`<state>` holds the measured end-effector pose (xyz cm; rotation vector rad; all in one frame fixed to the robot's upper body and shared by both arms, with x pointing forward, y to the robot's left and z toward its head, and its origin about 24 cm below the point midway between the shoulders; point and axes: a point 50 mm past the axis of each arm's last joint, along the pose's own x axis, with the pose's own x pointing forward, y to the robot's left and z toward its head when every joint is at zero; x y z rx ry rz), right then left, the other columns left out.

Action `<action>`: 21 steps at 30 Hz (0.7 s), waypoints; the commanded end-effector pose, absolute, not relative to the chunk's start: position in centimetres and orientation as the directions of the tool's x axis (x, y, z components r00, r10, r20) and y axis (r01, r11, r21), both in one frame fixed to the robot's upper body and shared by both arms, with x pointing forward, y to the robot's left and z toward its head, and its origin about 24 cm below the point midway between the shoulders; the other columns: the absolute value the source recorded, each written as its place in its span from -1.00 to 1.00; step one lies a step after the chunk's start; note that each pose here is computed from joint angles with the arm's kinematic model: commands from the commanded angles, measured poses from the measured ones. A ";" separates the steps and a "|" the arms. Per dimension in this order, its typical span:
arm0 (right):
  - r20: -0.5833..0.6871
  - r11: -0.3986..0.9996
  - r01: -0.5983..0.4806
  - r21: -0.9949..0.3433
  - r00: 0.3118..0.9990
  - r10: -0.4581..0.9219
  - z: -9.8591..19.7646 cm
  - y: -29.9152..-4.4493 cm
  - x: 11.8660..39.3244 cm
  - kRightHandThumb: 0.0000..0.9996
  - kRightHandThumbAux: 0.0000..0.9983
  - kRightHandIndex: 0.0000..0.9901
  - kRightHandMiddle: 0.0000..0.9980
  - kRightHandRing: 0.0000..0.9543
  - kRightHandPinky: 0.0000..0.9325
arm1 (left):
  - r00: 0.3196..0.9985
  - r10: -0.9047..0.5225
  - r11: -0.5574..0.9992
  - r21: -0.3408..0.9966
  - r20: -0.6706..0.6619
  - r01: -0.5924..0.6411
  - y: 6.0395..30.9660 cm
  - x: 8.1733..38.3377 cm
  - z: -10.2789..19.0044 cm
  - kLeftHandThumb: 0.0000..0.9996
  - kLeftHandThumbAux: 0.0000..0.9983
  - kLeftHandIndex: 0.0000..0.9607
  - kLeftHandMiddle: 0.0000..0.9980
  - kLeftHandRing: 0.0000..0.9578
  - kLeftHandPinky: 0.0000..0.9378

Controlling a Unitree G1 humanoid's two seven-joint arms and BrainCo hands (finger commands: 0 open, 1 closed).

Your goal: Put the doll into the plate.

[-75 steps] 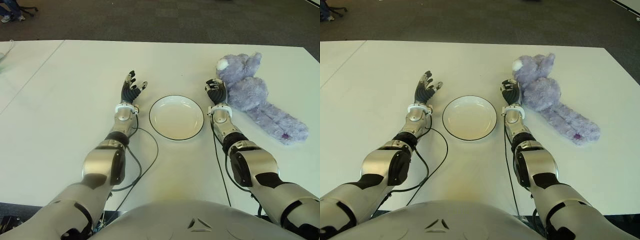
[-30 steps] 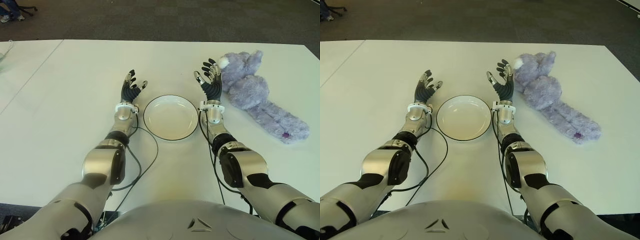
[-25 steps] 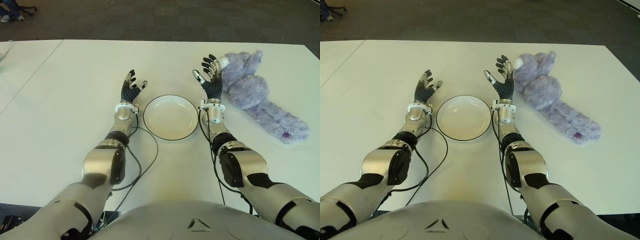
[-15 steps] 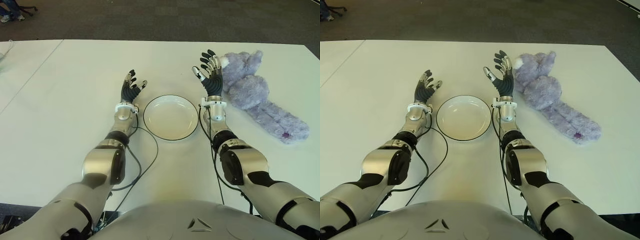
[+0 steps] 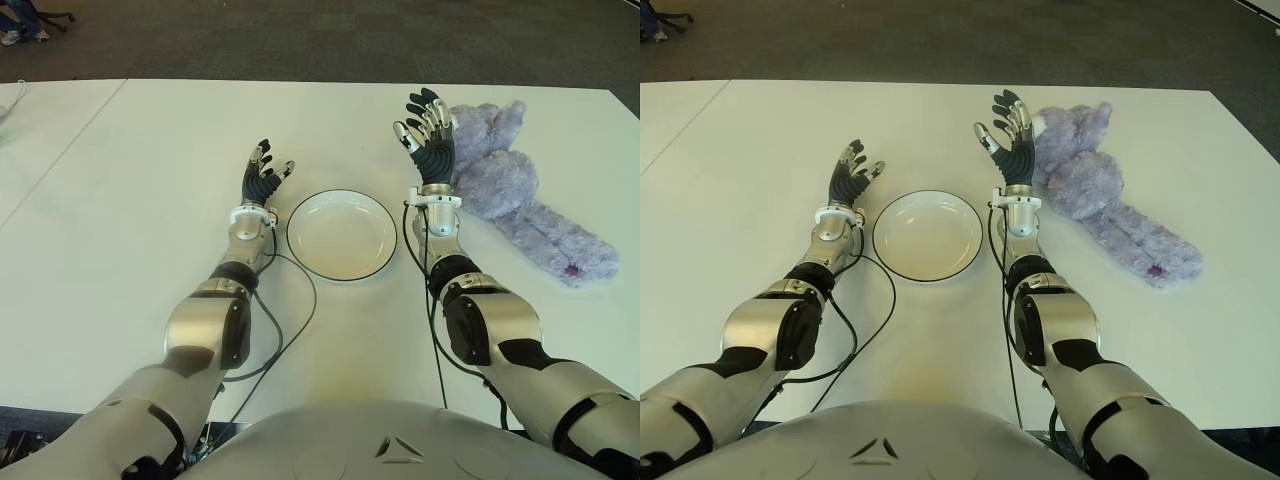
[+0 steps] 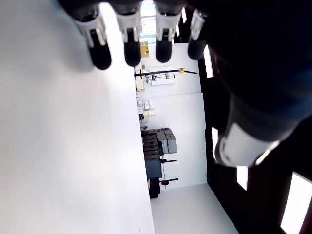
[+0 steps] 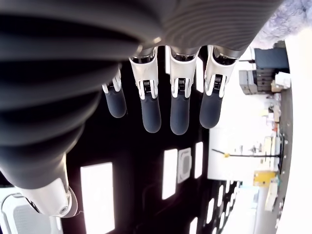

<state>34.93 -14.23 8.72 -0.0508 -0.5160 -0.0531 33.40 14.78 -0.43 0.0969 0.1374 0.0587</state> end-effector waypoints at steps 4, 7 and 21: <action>0.653 0.996 0.054 -0.064 0.757 0.000 13.2 -15.6 35.7 -0.33 0.32 -0.70 -0.56 -0.54 -0.44 | 0.853 0.058 0.996 0.087 -0.518 -0.014 13.8 26.3 -8.8 -0.58 0.44 -0.83 -0.84 -0.82 -0.76; 0.691 0.993 0.067 -0.095 0.723 0.017 14.3 -16.8 35.7 -0.30 0.31 -0.70 -0.56 -0.53 -0.42 | 0.854 0.058 0.996 0.085 -0.516 -0.017 13.8 26.3 -8.7 -0.60 0.43 -0.83 -0.84 -0.83 -0.76; 0.742 0.956 0.205 -0.210 0.670 0.019 17.8 -22.8 35.4 -0.38 0.20 -0.72 -0.61 -0.57 -0.52 | 0.853 0.056 0.996 0.088 -0.519 -0.012 13.9 26.3 -8.8 -0.58 0.41 -0.83 -0.84 -0.82 -0.73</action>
